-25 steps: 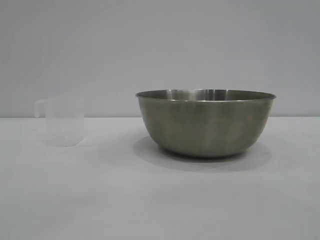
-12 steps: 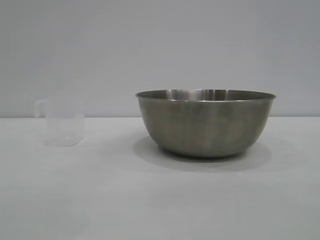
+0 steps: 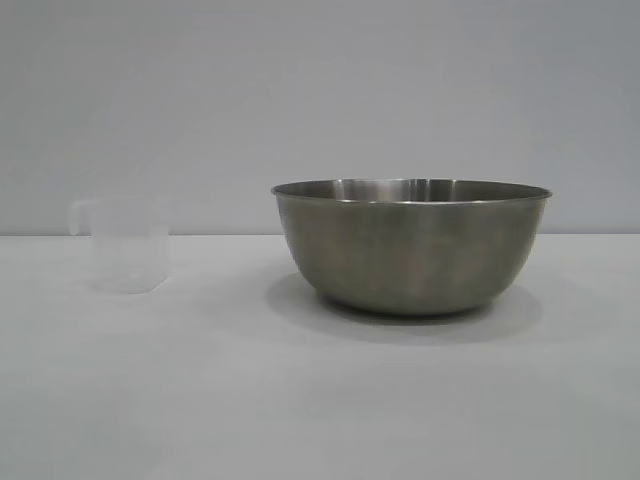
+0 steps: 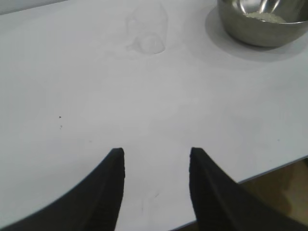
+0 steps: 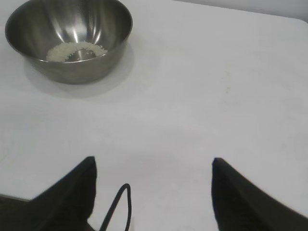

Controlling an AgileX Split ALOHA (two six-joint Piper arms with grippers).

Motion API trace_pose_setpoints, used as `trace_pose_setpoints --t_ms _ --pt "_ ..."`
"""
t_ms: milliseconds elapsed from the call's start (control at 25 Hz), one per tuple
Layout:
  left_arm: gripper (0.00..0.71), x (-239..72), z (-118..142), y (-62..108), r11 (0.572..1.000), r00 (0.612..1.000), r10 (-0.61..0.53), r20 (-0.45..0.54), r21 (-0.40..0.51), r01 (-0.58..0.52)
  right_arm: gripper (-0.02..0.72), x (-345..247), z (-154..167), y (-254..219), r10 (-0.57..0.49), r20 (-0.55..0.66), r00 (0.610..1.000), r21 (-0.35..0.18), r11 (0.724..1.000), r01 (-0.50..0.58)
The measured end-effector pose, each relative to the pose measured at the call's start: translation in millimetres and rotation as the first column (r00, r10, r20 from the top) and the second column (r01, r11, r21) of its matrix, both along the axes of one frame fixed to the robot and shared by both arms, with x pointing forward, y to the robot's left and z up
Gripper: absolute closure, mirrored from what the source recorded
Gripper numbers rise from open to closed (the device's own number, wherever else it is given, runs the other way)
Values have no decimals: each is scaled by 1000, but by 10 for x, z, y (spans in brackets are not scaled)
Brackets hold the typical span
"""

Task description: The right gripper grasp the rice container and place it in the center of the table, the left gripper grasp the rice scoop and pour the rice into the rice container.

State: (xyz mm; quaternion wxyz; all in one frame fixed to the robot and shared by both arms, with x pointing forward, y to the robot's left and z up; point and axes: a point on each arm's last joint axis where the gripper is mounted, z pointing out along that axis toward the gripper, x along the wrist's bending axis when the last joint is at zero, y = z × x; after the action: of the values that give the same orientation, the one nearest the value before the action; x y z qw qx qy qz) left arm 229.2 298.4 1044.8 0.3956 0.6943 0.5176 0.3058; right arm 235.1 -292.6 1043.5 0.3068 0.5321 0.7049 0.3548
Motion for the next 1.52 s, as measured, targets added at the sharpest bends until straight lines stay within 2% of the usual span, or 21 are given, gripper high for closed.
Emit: trace_pose_setpoints --t_ms 600,960,1240,1520 --pt "436 0 0 -1 1000 1000 18 -4 -15 -18 267 0 0 0 0 0 1000 0 1000 0" --pt "436 3 0 -13 989 989 150 -4 -16 -150 267 -15 0 -2 0 10 1000 1 1000 0" --pt "436 4 0 -17 983 983 184 -4 -16 -184 267 -71 -5 -9 0 45 999 6 1000 0" --pt "436 3 0 -17 982 982 186 -4 -16 -186 267 -69 -5 2 -68 47 997 9 998 67"
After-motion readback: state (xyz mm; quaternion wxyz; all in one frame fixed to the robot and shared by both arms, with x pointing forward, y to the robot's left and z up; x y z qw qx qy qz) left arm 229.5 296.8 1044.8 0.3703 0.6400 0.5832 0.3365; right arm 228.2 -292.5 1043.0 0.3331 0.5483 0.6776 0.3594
